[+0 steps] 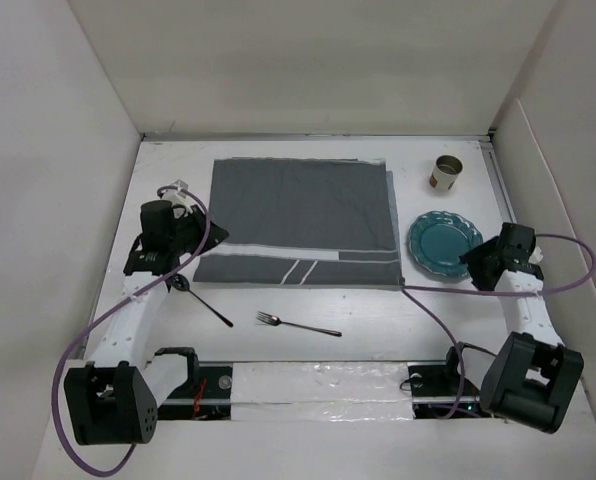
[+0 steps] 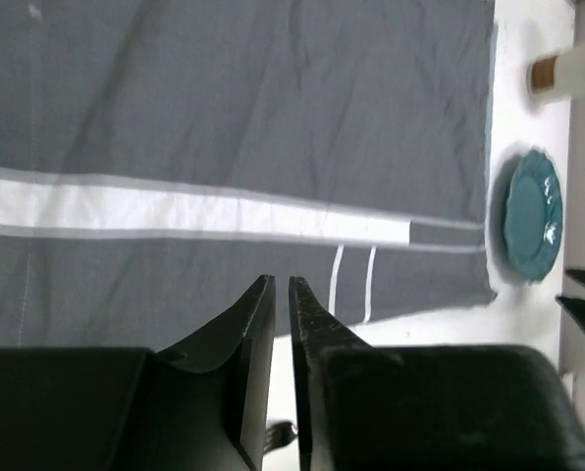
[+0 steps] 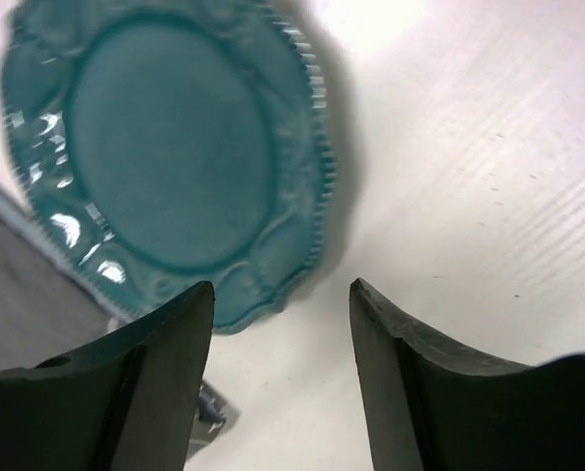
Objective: Set the dinner table for one person
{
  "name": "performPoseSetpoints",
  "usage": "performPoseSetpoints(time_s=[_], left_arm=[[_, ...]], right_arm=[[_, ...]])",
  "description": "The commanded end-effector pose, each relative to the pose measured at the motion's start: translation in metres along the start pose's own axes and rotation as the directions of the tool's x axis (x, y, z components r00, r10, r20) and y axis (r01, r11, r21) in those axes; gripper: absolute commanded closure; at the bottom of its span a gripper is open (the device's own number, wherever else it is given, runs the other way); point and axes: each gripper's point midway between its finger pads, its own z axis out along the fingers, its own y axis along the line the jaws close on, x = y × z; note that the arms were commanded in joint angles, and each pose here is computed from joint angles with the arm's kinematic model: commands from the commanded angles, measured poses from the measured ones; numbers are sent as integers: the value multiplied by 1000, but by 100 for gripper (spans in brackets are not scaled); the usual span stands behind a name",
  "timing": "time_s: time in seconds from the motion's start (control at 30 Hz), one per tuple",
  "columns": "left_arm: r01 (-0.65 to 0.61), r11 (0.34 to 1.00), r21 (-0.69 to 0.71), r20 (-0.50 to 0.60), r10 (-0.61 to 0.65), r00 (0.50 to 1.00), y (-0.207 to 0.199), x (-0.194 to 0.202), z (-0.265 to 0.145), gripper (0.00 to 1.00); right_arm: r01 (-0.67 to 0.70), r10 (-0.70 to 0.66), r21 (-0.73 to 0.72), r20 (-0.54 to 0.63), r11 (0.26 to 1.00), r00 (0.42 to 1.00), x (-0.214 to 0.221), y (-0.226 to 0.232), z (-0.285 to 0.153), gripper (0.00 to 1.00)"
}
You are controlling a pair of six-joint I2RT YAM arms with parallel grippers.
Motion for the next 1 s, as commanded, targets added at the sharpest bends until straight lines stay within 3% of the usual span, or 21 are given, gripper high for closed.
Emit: performPoseSetpoints(time_s=[0.0,0.27,0.63,0.77,0.9,0.97], left_arm=[[-133,988,74,-34,136,990,-22,17,-5,90],[-199,975,97,-118,209,971,-26,47,-3,62],[-207,973,102,-130,219,967,-35,46,0,62],[-205,974,99,-115,216,970,-38,41,0,62],[-202,975,94,-107,211,972,-39,38,-1,63],[-199,976,91,-109,209,972,-39,38,-1,63]], right_arm=[[-135,135,21,-18,991,991,0,-12,13,36],[-249,251,35,-118,968,961,22,-15,42,36],[-389,387,16,-147,921,910,25,-3,69,49],[-426,425,29,-161,904,891,29,-8,72,68],[-432,431,15,-121,902,894,20,-10,62,93],[-414,410,-29,-100,910,907,10,-5,49,100]])
